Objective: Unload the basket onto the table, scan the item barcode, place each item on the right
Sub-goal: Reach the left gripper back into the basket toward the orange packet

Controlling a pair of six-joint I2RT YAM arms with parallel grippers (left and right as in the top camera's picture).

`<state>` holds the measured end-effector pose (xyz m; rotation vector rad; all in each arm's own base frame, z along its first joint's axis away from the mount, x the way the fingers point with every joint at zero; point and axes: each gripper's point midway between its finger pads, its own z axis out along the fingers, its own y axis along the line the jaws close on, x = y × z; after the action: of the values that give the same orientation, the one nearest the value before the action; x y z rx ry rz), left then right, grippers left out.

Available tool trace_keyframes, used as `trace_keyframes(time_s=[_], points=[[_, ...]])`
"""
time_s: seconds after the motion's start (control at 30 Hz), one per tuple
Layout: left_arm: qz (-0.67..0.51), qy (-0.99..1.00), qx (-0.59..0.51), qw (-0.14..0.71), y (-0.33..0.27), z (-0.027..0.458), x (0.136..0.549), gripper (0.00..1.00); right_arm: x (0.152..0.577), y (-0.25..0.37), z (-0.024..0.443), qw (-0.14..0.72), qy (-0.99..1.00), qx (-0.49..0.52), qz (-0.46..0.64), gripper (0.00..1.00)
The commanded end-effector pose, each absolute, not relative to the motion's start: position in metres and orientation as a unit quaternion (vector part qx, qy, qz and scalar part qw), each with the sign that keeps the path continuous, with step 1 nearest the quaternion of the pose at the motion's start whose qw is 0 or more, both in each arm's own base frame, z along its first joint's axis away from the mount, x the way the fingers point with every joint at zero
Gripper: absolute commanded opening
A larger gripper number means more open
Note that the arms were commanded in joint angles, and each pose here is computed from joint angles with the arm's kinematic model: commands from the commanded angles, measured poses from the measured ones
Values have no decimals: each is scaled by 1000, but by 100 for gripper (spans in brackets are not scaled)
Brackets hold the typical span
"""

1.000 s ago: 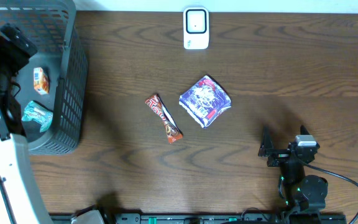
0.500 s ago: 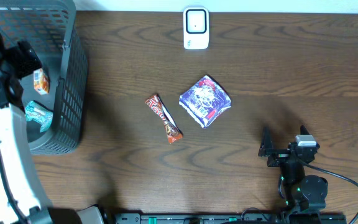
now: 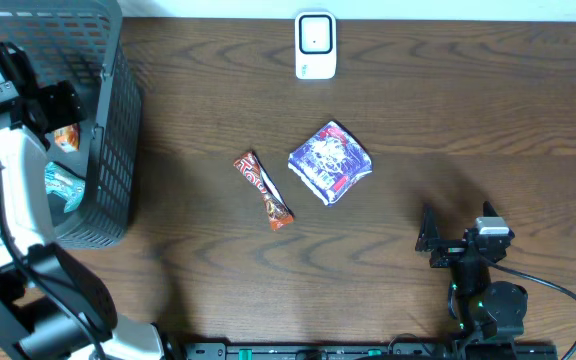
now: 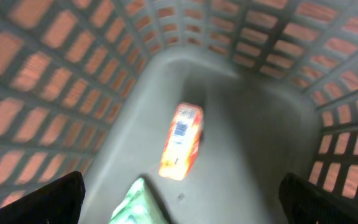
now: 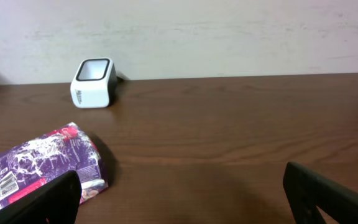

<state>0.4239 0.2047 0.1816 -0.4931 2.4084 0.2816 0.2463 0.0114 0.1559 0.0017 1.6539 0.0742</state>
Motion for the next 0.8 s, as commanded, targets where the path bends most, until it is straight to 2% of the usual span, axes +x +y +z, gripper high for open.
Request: trace_keyframes(time_s=[0.0, 0.33, 0.43, 0.7, 0.77], points=[[93, 924, -165, 332, 204, 169, 439, 100, 246, 13, 155, 676, 736, 4, 39, 99], [87, 932, -166, 311, 218, 97, 468, 95, 246, 13, 155, 676, 736, 4, 39, 99], [83, 936, -167, 297, 219, 76, 471, 87, 246, 13, 155, 676, 736, 4, 39, 99], [78, 943, -169, 275, 221, 43, 471, 87, 246, 13, 155, 676, 736, 4, 39, 99], [78, 943, -170, 274, 221, 42, 471, 76, 246, 13, 155, 676, 736, 4, 39, 99]])
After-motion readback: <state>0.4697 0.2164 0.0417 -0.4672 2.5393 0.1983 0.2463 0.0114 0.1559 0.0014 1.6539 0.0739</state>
